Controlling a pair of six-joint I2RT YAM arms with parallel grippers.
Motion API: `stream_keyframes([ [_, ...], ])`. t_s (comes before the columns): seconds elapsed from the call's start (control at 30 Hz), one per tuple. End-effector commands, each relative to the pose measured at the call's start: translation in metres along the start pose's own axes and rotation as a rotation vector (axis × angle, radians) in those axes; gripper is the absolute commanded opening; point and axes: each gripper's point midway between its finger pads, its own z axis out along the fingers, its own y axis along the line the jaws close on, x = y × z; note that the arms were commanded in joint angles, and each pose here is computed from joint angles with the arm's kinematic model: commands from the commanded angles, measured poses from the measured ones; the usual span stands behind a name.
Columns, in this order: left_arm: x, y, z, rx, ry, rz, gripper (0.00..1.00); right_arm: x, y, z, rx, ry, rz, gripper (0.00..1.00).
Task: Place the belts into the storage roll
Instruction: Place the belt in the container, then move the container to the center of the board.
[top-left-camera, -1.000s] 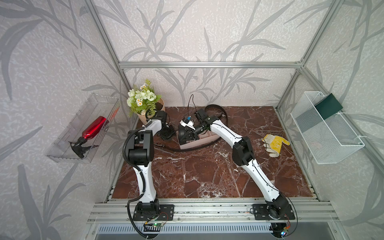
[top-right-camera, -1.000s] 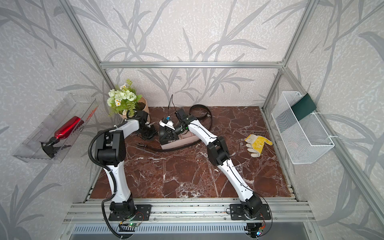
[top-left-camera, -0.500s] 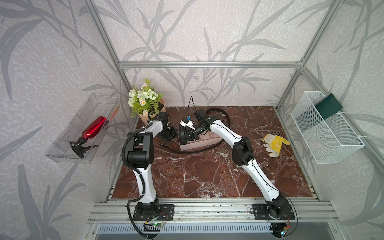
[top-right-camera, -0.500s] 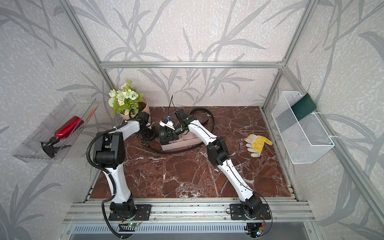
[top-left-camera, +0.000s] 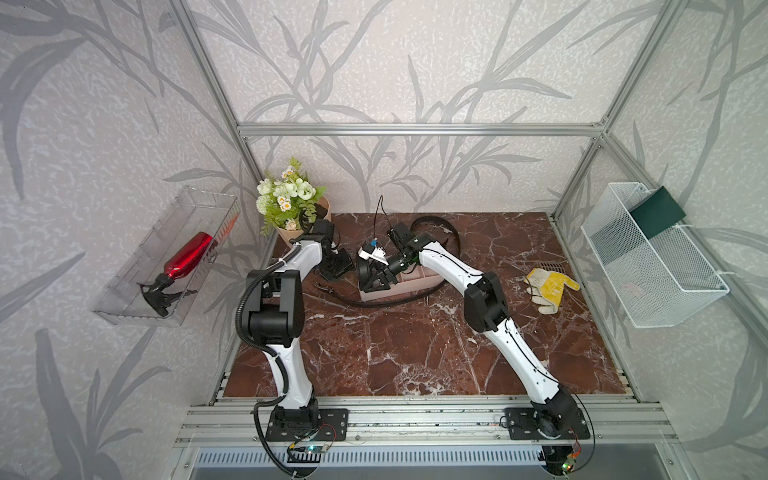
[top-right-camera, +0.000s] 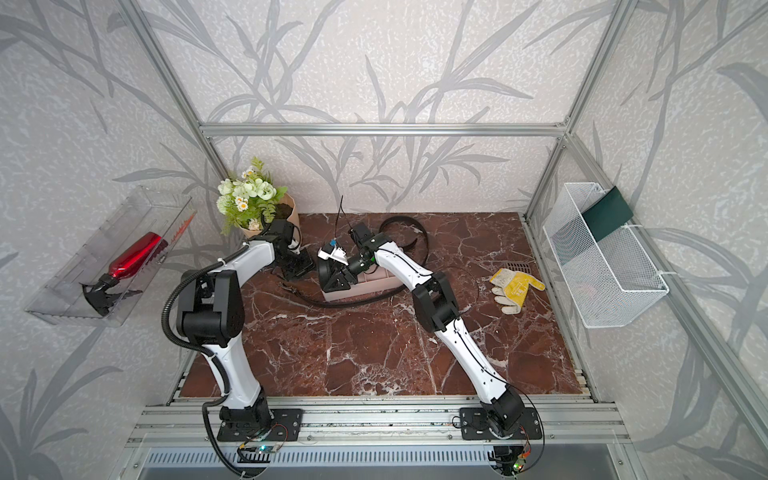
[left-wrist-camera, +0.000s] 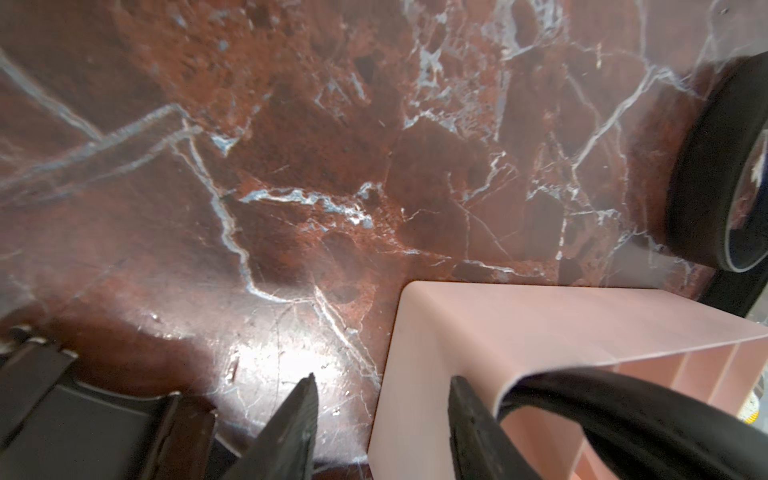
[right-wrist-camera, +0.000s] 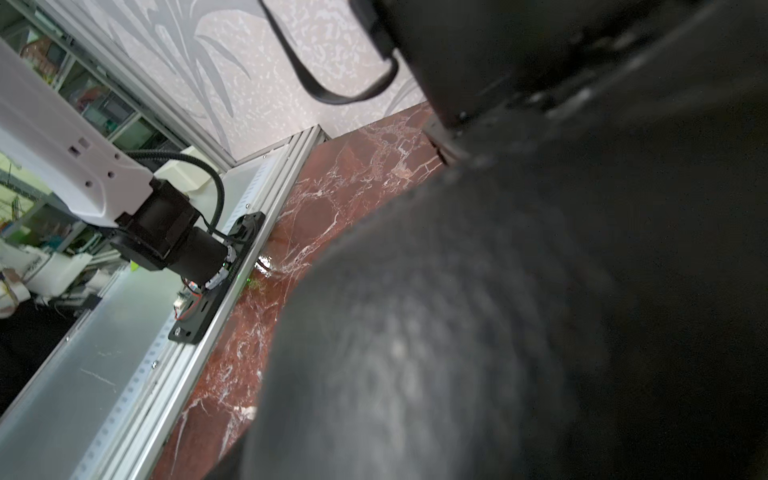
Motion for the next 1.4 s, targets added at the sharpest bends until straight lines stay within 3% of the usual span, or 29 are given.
stream_keyframes([
  [0.0,0.004,-0.007,-0.011,0.024,-0.008,0.013,0.51,-0.034,0.013,-0.02,0.079,-0.025,-0.049,0.69],
  [0.13,0.006,-0.007,-0.014,0.03,-0.014,0.007,0.52,-0.05,0.012,-0.041,0.145,-0.098,-0.042,0.7],
  [0.33,0.008,-0.009,-0.024,0.045,-0.041,-0.008,0.52,-0.087,0.013,-0.105,0.297,-0.357,-0.011,0.7],
  [0.43,0.011,-0.011,-0.03,0.056,-0.05,-0.018,0.52,-0.096,0.018,-0.153,0.398,-0.513,0.032,0.66],
  [0.53,0.015,-0.01,-0.039,0.063,-0.065,-0.027,0.52,-0.093,0.029,-0.181,0.406,-0.572,0.112,0.58],
  [0.63,0.022,-0.011,-0.044,0.075,-0.062,-0.035,0.52,-0.081,0.035,-0.192,0.444,-0.55,0.232,0.58],
  [0.7,0.028,-0.009,-0.051,0.072,-0.072,-0.036,0.52,-0.065,0.027,-0.202,0.512,-0.504,0.417,0.6],
  [0.8,0.04,-0.001,-0.06,0.046,-0.073,-0.036,0.53,-0.039,0.024,-0.207,0.548,-0.413,0.607,0.6],
  [0.9,0.055,0.012,-0.068,0.01,-0.069,-0.033,0.53,-0.009,0.03,-0.201,0.585,-0.275,0.708,0.57],
  [1.03,0.081,0.032,-0.072,-0.033,-0.051,-0.046,0.54,0.028,0.05,-0.167,0.63,-0.078,0.757,0.55],
  [1.13,0.099,0.047,-0.073,-0.055,-0.061,-0.076,0.54,0.047,0.059,-0.133,0.614,-0.021,0.816,0.49],
  [1.23,0.11,0.06,-0.071,-0.077,-0.07,-0.101,0.54,0.062,0.06,-0.101,0.599,-0.001,0.865,0.45],
  [1.37,0.112,0.075,-0.065,-0.117,-0.07,-0.167,0.55,0.071,0.047,-0.076,0.613,-0.067,0.949,0.39],
])
